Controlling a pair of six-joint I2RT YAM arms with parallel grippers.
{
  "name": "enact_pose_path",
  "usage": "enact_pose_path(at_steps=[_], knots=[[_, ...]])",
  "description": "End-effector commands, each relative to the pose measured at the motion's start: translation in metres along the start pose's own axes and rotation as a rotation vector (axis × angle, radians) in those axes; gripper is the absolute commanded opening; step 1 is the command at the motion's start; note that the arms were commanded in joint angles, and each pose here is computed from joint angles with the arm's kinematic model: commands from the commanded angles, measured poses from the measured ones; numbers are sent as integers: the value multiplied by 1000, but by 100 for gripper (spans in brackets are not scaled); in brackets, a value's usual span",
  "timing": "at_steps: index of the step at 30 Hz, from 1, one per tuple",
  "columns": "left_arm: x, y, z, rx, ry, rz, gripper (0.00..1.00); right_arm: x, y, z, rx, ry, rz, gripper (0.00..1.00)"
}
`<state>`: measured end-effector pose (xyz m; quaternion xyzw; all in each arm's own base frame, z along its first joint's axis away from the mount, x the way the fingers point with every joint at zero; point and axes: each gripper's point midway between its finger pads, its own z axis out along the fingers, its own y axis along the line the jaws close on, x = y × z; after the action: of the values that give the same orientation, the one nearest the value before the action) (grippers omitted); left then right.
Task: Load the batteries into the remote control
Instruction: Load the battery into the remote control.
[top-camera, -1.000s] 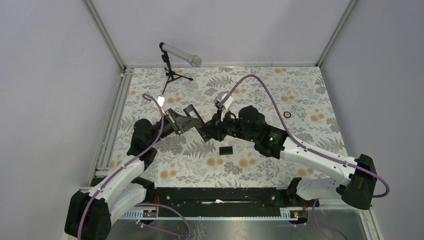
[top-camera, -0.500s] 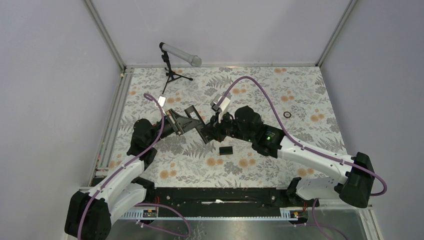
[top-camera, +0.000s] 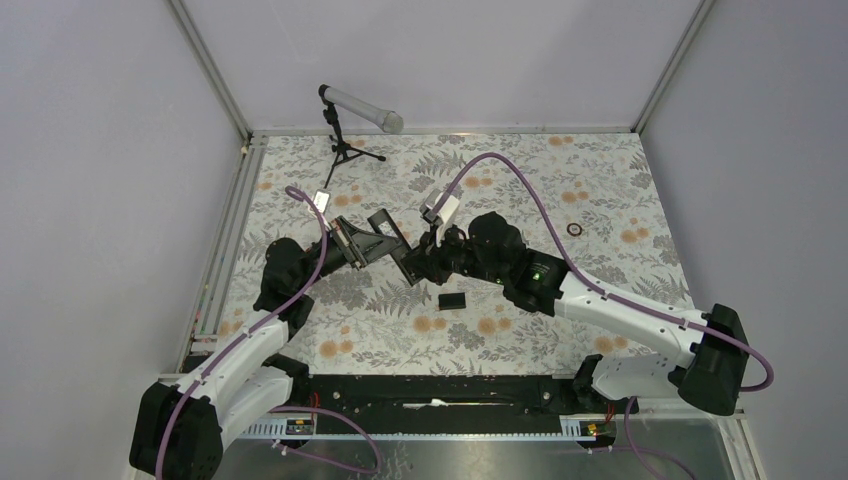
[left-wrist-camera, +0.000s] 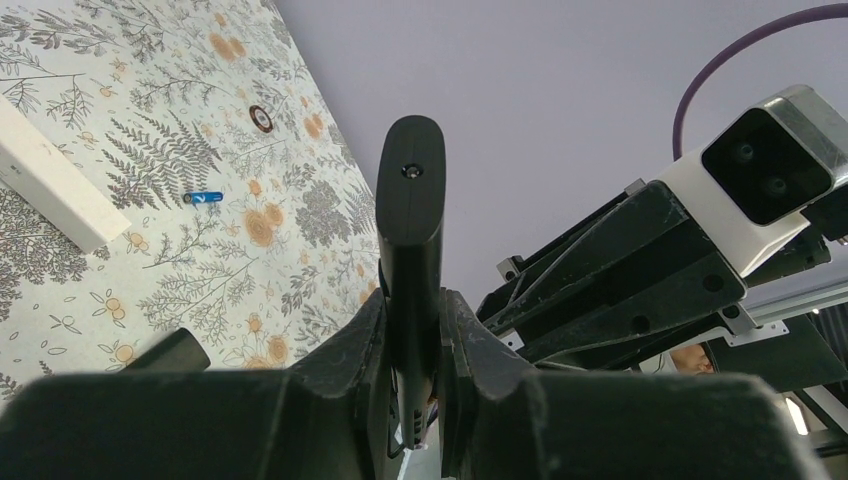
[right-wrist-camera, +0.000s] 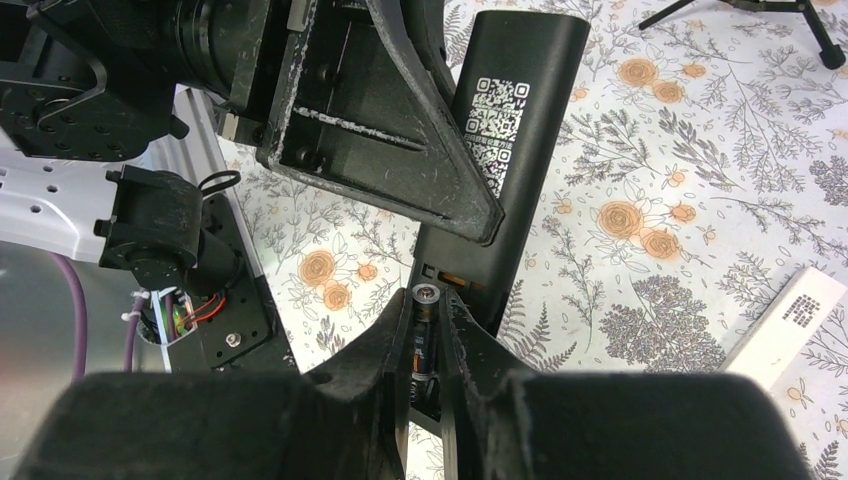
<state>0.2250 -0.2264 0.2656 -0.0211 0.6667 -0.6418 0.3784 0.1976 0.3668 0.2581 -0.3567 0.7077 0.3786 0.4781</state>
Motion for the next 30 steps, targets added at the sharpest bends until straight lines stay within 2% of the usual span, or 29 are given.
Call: enact_pose_path(at_steps=[1,11,23,30], knots=[[-19,-39,2,116,-57,79,0,-7,10,3,-40,4,-2,17],[-22,-44,2,126,-66,83,0,12,6,0,-18,95,-2,23],[-19,-38,2,107,-55,89,0,-18,3,1,20,47,-15,41],[-20,-38,3,103,-57,97,0,-40,9,-6,9,5,-6,56]])
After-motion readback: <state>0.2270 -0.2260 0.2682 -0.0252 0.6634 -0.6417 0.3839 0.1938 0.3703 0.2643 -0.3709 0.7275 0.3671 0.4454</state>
